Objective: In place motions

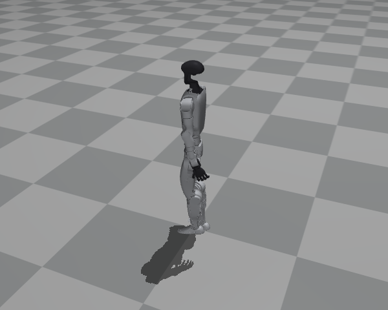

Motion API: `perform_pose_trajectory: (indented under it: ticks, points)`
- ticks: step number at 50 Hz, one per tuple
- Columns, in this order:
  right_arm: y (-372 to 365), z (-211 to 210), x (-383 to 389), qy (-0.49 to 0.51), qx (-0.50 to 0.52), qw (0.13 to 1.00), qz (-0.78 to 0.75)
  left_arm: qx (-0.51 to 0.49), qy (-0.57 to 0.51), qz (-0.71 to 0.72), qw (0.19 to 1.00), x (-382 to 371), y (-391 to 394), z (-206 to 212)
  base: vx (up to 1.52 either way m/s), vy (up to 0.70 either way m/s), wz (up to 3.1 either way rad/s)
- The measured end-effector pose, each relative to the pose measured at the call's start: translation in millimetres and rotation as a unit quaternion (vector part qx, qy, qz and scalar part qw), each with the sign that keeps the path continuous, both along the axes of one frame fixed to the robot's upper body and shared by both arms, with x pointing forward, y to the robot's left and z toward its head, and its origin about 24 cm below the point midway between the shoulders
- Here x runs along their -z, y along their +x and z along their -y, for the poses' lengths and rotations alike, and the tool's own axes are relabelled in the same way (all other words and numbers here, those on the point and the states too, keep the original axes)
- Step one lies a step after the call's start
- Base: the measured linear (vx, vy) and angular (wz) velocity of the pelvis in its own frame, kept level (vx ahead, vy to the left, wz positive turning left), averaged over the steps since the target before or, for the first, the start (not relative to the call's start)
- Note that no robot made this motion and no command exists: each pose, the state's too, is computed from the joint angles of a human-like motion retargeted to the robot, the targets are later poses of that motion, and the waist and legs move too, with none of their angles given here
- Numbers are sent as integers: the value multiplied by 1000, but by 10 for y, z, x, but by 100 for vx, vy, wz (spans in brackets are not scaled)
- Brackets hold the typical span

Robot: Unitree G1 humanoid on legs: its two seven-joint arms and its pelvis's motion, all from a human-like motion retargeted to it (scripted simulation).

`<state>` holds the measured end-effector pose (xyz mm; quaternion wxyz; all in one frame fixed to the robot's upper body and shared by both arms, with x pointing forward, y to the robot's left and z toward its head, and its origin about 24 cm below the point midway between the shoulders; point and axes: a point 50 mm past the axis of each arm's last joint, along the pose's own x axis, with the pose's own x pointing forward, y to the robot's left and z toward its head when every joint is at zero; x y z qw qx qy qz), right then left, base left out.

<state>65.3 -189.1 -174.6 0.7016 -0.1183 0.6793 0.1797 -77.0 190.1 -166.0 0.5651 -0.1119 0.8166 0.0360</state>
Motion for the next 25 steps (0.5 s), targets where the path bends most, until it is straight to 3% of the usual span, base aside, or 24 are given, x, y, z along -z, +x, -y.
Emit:
perform_pose_trajectory:
  ticks: [8, 15, 25]
  points:
    - [72, -44, -6, -5, -65, 998, 8, -39, 16, 12, 999, 40, 11, 188, 0, 0, 23]
    - [-21, -8, 4, -8, -63, 998, -13, -17, -3, 4, 1000, 22, 9, 107, -4, -3, -68]
    - [25, 100, -17, -24, -72, 997, -12, 9, 21, 9, 1000, 10, -1, -84, -19, -13, -254]
